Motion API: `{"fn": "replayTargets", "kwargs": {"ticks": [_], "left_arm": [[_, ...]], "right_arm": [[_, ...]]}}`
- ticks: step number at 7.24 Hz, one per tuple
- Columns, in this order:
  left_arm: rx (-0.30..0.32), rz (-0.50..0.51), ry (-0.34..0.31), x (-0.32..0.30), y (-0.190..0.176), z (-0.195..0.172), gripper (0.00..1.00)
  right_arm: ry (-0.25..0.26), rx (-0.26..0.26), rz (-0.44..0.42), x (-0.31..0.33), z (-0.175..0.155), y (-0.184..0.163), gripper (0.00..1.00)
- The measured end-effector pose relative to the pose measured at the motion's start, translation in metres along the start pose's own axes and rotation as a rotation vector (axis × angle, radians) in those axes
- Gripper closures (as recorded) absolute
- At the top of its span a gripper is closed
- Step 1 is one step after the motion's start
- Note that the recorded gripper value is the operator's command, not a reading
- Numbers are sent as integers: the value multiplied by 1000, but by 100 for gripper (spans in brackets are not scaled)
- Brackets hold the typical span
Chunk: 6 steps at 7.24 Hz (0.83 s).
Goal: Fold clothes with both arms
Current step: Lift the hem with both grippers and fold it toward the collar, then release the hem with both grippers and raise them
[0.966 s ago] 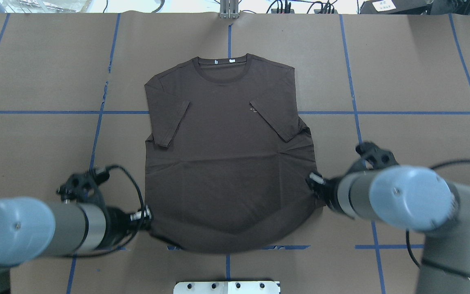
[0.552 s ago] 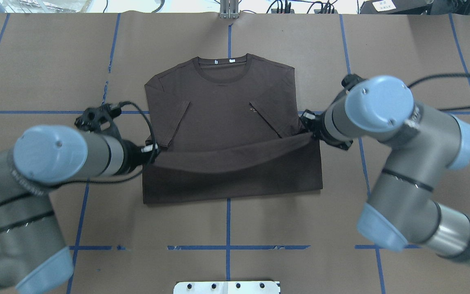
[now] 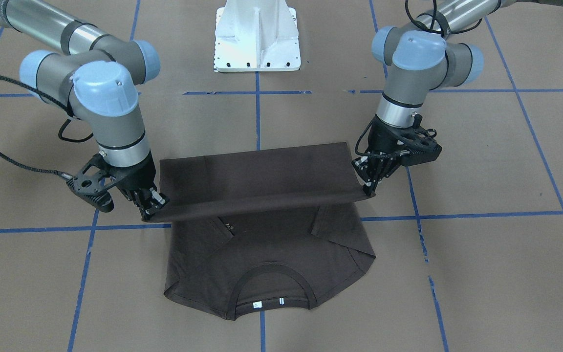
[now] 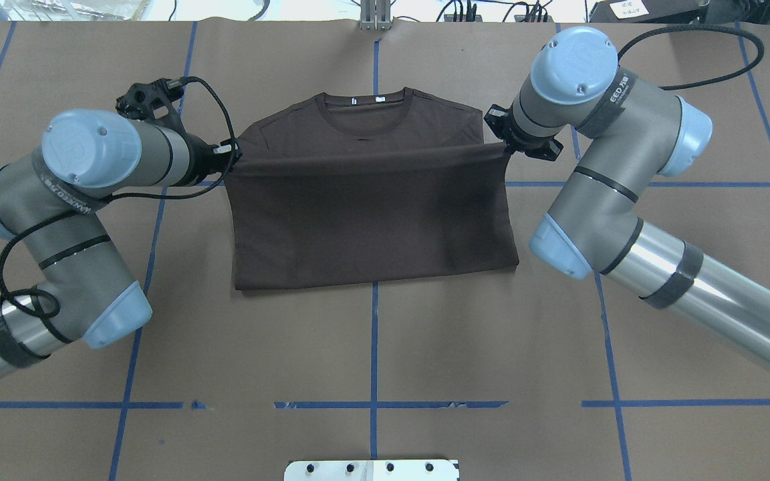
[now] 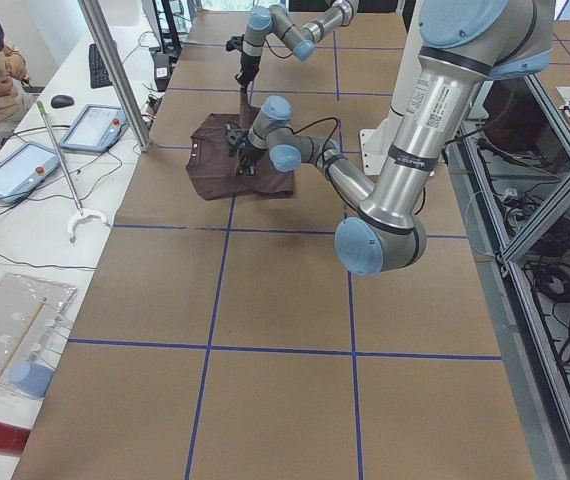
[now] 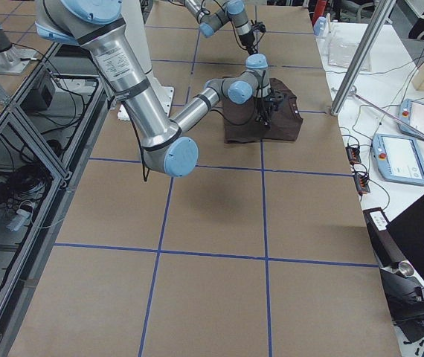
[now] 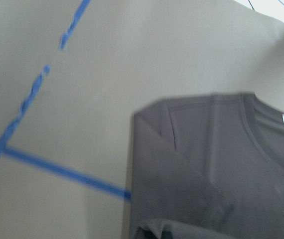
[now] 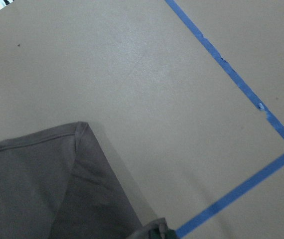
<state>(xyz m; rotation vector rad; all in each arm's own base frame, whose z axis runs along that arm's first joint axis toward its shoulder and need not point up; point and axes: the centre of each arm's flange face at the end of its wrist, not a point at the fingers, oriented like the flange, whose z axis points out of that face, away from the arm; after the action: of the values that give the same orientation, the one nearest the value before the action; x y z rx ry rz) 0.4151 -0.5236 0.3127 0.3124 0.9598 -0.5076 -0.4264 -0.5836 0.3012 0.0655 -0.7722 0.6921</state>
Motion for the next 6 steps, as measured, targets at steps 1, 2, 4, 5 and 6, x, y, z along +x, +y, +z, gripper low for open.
{"fn": "replayTargets", "kwargs": {"ticks": [1,2,4,5,6], "left_arm": [[11,7,-6,5,-11,17,100],[21,9,2,6,-19,34,100],[43,3,21,2,-37,67,54],[50,1,29,4,-44,82,49],[55,-1,36,7,-49,89,47]], "right_arm": [[-6,-2,2,-9,17,-12,100],[0,-3,3,-22,31,-18,100],[12,-2,2,-36,50,-22,48],[-9,0,-5,-37,61,-24,40],[-35,1,-11,-38,69,-26,33]]}}
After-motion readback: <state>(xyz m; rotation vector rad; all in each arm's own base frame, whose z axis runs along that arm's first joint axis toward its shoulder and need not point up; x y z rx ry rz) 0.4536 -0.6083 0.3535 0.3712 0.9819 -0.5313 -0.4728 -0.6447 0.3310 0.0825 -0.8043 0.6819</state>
